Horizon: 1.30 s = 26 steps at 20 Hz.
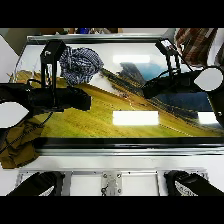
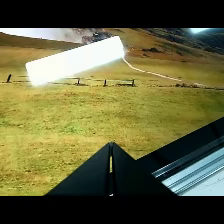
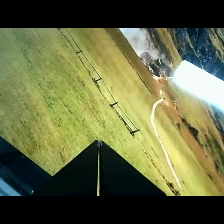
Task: Fold the clothes and pants, and hang the long-sleeved shirts on hangers.
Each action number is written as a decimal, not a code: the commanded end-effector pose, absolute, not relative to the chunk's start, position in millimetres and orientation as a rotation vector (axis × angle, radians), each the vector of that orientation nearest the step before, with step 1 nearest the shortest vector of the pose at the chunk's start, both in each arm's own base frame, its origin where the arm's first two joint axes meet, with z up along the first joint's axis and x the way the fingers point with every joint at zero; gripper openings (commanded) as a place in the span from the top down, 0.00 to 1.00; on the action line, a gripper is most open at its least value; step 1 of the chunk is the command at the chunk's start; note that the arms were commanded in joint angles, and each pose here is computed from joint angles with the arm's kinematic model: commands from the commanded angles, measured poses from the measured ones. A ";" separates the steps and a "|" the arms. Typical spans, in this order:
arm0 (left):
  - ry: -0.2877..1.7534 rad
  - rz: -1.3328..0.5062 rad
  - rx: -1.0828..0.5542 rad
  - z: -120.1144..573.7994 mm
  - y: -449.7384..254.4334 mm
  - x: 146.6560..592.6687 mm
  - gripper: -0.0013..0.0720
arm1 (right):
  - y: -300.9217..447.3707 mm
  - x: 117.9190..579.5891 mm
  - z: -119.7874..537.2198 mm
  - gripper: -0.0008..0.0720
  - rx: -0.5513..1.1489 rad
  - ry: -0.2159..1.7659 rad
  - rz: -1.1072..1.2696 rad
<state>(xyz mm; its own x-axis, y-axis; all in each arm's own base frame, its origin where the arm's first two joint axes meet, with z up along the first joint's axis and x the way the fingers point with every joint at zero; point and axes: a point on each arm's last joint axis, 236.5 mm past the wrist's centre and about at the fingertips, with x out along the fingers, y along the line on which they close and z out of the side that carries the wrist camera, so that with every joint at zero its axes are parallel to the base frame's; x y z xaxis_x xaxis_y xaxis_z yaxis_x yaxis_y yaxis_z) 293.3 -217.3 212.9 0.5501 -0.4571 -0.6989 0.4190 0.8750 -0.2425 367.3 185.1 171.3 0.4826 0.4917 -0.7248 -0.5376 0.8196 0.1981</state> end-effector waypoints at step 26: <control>1.289 0.557 -0.036 34.6 168.2 258.3 0.00 | 185.2 367.5 170.5 0.96 -0.058 0.865 0.627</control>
<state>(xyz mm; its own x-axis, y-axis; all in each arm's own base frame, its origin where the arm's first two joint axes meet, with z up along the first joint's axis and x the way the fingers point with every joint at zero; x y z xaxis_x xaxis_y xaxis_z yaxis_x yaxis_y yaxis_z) 292.3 101.5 84.8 0.2708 0.3056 -0.9128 -0.2599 0.9363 0.2363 367.4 185.2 171.0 0.4820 0.4919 -0.7251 -0.5375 0.8195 0.1987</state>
